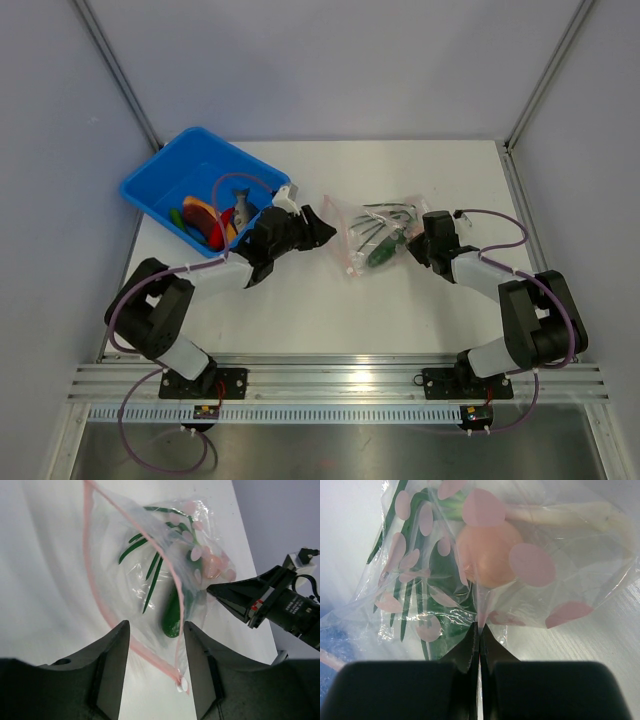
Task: Open the zip-top bag and remove the fake food
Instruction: Pick up the fake fruit from the zipper food storage bag.
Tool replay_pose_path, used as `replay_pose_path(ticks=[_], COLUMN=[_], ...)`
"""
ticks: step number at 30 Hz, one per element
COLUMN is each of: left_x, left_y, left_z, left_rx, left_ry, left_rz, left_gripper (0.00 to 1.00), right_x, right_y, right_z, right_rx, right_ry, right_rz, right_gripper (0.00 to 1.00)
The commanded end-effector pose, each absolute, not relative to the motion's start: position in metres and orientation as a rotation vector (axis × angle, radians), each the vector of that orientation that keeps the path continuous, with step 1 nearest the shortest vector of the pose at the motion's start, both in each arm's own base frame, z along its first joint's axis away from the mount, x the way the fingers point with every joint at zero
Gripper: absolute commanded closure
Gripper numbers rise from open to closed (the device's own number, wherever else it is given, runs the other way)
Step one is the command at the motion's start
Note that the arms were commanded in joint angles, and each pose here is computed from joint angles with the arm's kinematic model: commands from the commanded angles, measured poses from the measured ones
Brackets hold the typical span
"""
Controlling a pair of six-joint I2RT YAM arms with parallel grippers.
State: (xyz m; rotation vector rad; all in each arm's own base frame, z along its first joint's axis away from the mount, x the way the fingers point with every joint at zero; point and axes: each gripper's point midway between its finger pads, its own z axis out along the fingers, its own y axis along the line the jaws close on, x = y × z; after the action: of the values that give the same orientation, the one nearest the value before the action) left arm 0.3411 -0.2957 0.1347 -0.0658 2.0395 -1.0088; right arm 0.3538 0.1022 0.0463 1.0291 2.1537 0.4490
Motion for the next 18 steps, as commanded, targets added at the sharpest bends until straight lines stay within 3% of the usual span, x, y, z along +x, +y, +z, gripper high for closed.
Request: replay_pose_path(ticks=[1, 9, 18], left_x=[0.355, 0.367, 0.373], left_y=[-0.291, -0.307, -0.316], left_z=[0.134, 0.115, 0.109], left_rx=[-0.140, -0.079, 0.003], left_ry=[2.031, 2.095, 2.126], left_rz=[-0.976, -0.975, -0.952], left_gripper=[0.53, 0.68, 0.69], right_x=[0.364, 0.363, 0.363], right_y=[0.104, 0.105, 0.107], right_z=[0.062, 0.062, 0.064], right_rx=[1.007, 1.002, 0.996], right_ry=[2.113, 2.114, 2.114], right_rz=[0.467, 0.472, 0.488], right_gripper=[1.00, 1.00, 1.00])
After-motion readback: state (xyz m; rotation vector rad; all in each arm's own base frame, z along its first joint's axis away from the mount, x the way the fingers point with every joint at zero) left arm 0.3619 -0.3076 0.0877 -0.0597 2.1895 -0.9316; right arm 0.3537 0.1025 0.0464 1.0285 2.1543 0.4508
